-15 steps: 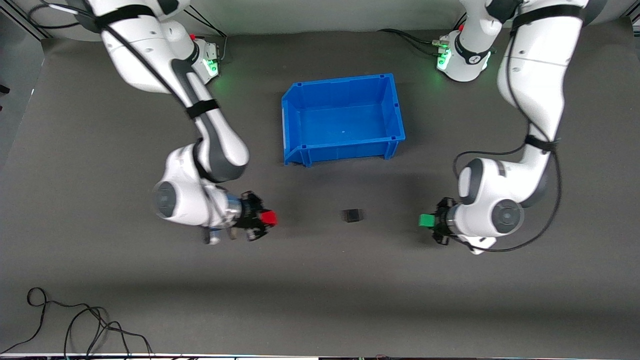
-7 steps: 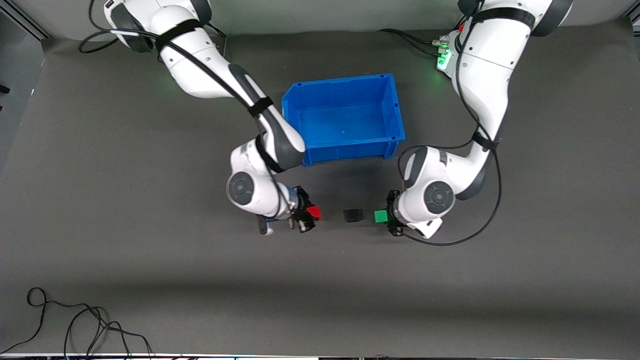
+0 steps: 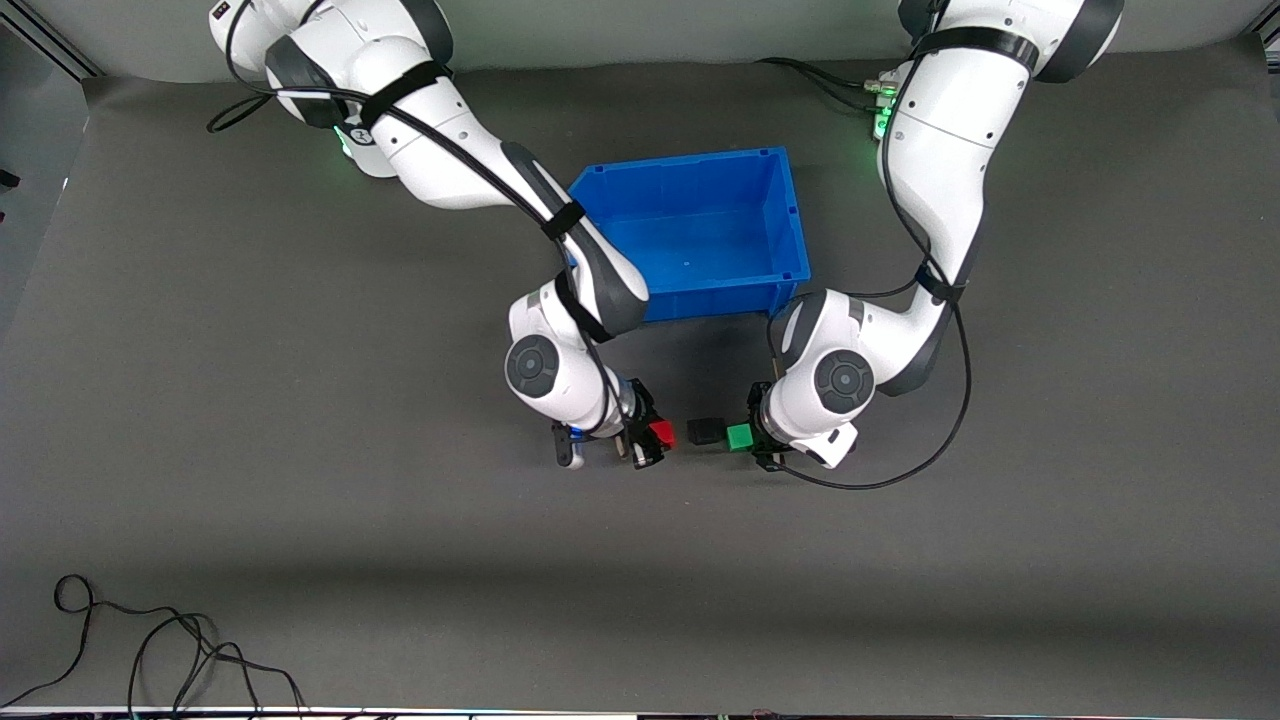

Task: Attach green and red cubes to black cube
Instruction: 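Press the red and green cubes against the black cube from both sides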

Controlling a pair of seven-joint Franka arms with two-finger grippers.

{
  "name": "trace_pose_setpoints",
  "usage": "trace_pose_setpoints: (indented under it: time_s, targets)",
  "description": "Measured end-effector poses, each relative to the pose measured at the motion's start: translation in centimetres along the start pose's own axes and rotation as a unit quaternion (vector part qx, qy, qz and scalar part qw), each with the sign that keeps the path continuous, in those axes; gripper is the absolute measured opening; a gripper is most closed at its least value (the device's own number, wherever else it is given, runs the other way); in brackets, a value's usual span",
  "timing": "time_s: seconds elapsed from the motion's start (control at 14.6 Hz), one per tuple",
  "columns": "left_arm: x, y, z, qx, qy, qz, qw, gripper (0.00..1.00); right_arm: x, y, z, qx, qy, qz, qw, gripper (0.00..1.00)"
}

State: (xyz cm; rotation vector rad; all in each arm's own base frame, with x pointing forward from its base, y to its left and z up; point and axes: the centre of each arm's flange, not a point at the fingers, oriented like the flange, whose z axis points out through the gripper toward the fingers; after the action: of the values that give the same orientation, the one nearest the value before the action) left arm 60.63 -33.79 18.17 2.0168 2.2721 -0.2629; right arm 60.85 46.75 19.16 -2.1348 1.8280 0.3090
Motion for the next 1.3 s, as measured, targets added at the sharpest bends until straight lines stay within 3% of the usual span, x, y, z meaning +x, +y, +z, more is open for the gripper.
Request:
trace_pose_setpoints:
  time_s: [0.48,1.03,1.16,1.3]
  targets:
    - [-1.0,-0.6,0.2,0.000,0.001,0.009,1.000,0.36,-2.2,1.0,2.2,0.022,-0.004,0.010,1.000,0.40]
    - [-1.6,-0.7,-0.1,-0.006,0.005,0.043,0.999,0.38,-1.8,0.9,2.8,0.026,0.001,0.010,1.000,0.40]
    - [-2.3,0.2,-1.4,-0.018,0.000,0.053,0.998,0.54,-1.7,0.3,2.1,0.036,0.002,0.009,0.999,0.44]
    - [-2.1,1.4,-3.4,-0.027,0.003,0.060,0.998,0.77,-1.4,-0.9,0.4,0.049,0.005,0.009,0.999,0.62]
